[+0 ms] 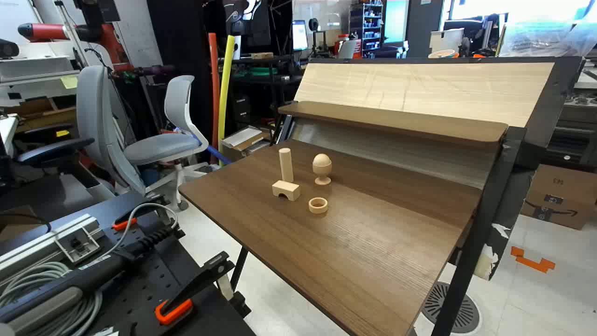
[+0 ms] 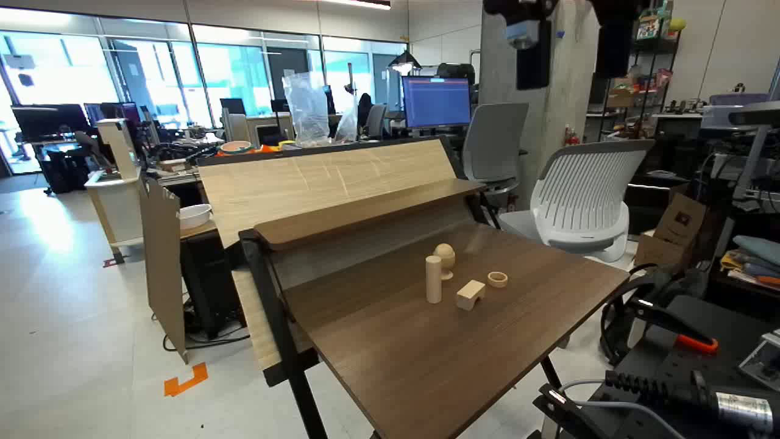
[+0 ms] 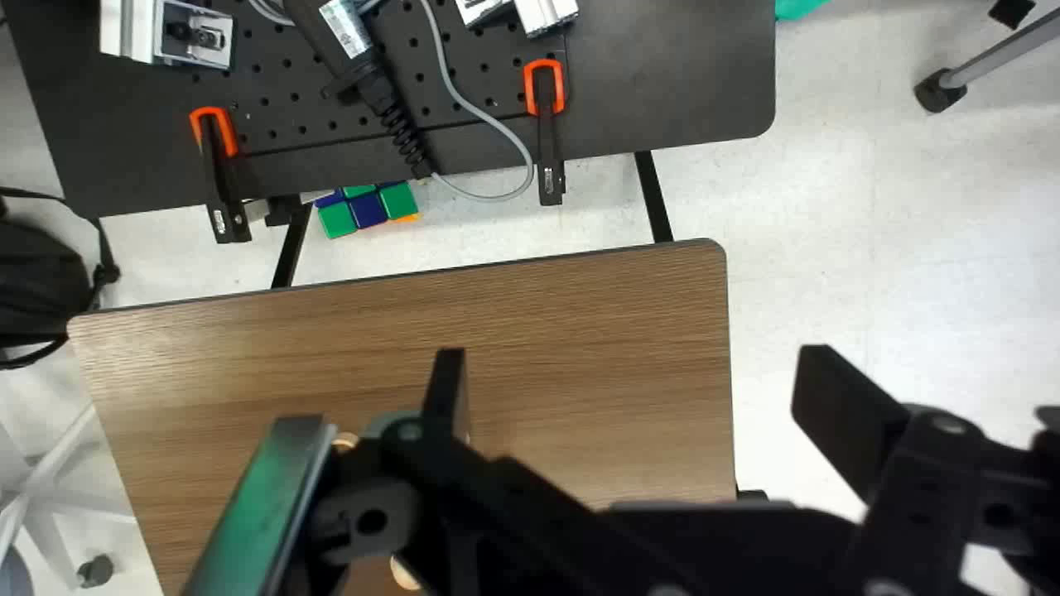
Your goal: Place the wooden ring on the wooden cylinder
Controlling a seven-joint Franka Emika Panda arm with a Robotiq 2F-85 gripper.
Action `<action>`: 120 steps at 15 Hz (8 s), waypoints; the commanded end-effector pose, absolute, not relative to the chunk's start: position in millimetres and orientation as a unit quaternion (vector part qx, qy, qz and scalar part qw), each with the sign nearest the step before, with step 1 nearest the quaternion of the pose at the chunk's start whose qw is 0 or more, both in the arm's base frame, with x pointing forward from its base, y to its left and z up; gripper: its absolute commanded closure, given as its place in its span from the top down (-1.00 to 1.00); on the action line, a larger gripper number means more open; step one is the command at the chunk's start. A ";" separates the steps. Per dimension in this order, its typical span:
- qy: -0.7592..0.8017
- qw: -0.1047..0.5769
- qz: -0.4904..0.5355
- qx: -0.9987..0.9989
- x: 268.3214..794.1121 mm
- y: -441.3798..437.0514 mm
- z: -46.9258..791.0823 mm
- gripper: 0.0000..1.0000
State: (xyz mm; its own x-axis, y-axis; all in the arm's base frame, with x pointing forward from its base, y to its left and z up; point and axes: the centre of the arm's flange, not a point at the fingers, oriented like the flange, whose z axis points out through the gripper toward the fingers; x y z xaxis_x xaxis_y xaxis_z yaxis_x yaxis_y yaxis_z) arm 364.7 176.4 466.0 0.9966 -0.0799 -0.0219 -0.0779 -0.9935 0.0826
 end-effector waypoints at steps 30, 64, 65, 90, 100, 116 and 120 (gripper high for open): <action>-0.224 0.001 -0.056 0.973 471.4 58.3 355.0 1.00; -0.619 0.047 0.017 0.784 590.4 -78.9 151.3 1.00; -0.618 0.047 0.016 0.784 589.9 -79.0 149.8 1.00; -0.634 0.037 -0.008 0.773 603.1 -79.3 117.6 1.00; -0.634 0.039 -0.002 0.772 618.5 -80.8 109.9 1.00; -0.623 0.043 0.025 0.781 619.7 -81.6 105.6 -0.60; -0.618 0.034 0.035 0.785 616.9 -72.3 120.1 -0.60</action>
